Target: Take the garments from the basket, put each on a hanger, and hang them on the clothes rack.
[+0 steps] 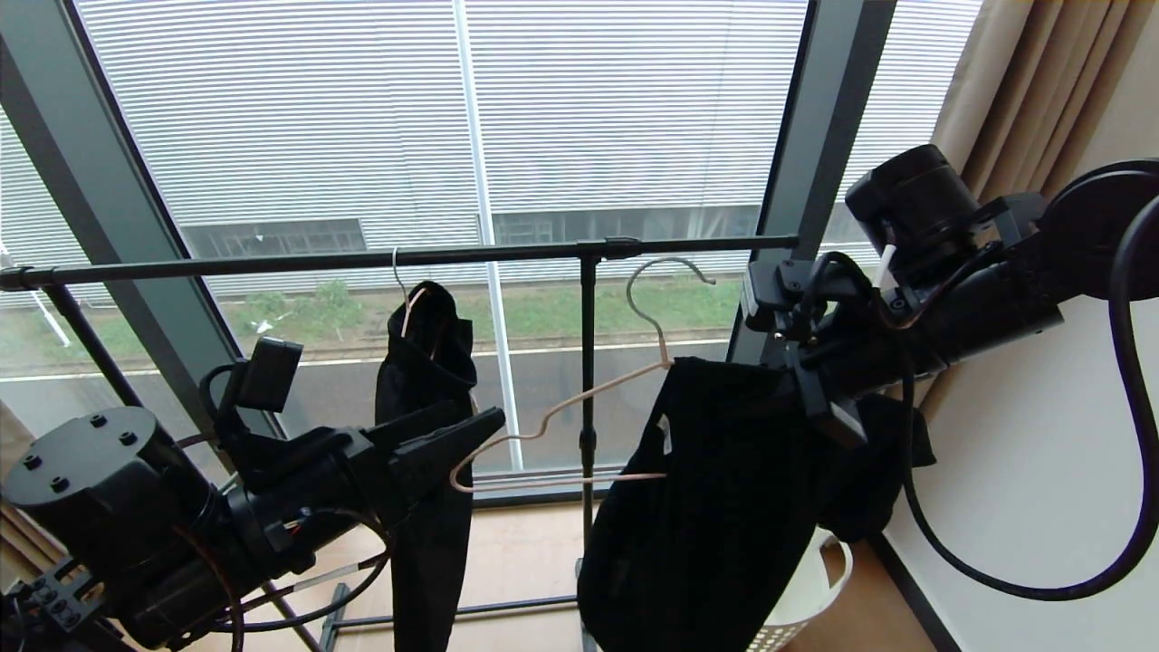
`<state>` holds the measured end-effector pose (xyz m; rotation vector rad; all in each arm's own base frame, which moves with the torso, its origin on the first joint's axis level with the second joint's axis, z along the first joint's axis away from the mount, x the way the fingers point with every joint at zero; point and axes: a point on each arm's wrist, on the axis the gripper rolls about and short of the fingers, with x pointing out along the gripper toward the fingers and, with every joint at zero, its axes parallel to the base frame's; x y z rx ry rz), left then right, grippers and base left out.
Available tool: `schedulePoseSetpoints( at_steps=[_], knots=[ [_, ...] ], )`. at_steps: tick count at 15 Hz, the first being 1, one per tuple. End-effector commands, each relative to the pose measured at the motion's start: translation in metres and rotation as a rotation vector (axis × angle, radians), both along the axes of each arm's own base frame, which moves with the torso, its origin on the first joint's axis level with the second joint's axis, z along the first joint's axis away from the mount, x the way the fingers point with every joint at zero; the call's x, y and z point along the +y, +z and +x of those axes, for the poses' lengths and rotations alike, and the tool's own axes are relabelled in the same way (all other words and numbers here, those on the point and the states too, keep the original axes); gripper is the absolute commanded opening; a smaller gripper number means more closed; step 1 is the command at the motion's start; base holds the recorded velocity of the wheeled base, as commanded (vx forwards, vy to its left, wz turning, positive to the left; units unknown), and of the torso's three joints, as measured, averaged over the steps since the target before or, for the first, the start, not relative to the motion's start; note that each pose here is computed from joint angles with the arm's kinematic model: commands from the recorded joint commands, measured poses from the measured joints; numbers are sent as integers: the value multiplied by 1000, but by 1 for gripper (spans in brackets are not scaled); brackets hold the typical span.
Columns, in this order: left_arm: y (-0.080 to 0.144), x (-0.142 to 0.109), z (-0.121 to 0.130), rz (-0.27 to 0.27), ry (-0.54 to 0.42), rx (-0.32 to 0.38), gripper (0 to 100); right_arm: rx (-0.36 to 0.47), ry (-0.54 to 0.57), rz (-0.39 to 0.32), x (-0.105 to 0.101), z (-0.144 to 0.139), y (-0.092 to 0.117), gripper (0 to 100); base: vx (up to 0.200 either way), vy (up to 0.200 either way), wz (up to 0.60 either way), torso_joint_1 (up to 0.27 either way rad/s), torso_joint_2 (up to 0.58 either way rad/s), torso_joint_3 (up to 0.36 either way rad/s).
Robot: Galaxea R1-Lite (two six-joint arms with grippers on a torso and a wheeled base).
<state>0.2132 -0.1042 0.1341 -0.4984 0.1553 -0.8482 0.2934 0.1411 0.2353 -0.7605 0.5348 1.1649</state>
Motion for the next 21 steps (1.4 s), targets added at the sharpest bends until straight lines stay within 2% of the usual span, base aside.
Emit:
schedulePoseSetpoints(
  at_steps=[1, 3, 5, 10, 14, 18, 21],
  knots=[
    [0, 3, 0, -27, -39, 33, 100, -5, -38, 10, -7, 7, 3, 0, 0, 0, 0, 0, 0, 0],
    [-5, 5, -5, -39, -127, 96, 100, -8, -44, 12, -8, 7, 4, 0, 0, 0, 0, 0, 0, 0],
    [-16, 0, -13, -15, -220, 151, 100, -6, -56, 23, -7, 8, 6, 0, 0, 0, 0, 0, 0, 0],
    [-46, -19, -11, 38, -273, 274, 100, 0, -73, 76, -3, 5, 18, 0, 0, 0, 0, 0, 0, 0],
    [-54, -32, -11, 58, -256, 291, 100, 5, -29, 84, 12, -5, 21, 0, 0, 0, 0, 0, 0, 0],
    [-57, -41, -9, 89, -219, 253, 100, 18, -12, 97, 23, -12, 24, 0, 0, 0, 0, 0, 0, 0],
    [-61, -52, -1, 100, -92, 239, 100, 18, 15, 99, 27, -22, 27, 0, 0, 0, 0, 0, 0, 0]
  ],
)
